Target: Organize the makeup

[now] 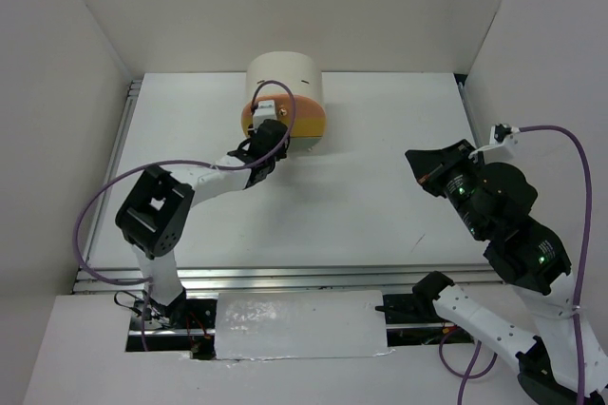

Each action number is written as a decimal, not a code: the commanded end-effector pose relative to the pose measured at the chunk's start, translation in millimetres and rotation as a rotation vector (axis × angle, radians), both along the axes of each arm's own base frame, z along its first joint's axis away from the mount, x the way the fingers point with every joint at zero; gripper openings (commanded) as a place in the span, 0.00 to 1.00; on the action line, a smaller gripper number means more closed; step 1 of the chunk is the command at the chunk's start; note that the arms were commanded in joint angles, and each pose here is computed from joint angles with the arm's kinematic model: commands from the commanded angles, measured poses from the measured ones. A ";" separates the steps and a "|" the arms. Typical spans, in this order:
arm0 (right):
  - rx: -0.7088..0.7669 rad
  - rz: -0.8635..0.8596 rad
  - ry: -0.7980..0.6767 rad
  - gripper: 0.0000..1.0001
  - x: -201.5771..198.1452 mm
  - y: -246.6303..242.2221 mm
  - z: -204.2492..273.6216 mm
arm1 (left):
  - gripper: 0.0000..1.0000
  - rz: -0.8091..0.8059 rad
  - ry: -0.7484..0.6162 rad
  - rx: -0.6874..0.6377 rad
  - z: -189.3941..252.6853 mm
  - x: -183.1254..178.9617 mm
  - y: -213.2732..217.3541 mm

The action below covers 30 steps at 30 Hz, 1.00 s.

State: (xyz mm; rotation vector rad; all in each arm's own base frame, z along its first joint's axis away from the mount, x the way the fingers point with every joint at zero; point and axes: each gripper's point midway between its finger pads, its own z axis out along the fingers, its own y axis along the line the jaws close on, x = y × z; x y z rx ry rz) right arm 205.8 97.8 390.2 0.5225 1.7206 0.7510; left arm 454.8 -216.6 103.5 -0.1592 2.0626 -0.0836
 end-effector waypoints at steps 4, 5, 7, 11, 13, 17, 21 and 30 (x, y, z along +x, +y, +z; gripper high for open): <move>0.037 0.041 -0.059 0.10 2.7 10.5 16.6 | 0.59 0.047 -0.083 -0.121 50.5 -13.9 9.9; 0.037 0.041 -0.059 0.11 3.2 10.7 16.0 | 0.63 0.048 -0.096 -0.133 59.9 -17.5 10.9; 0.037 0.043 -0.064 0.12 3.3 11.1 16.9 | 0.99 0.048 -0.075 -0.134 60.9 -26.5 13.7; -0.007 0.022 -0.095 0.48 3.1 3.5 25.7 | 0.99 0.068 -0.082 -0.152 97.7 -51.0 29.1; -0.034 -0.005 -0.110 0.72 1.2 -5.2 35.1 | 0.99 0.074 -0.066 -0.126 117.5 -71.3 45.2; -0.156 -0.001 -0.125 1.00 -2.6 -14.0 51.3 | 0.99 0.130 -0.052 -0.083 165.1 -104.6 81.1; -0.335 0.014 -0.043 1.00 -9.3 -26.1 56.0 | 0.99 0.226 -0.003 -0.002 198.3 -147.2 127.0; -0.478 0.045 0.068 1.00 -32.9 -45.8 50.9 | 0.99 0.366 -0.125 -0.062 282.1 -258.3 220.6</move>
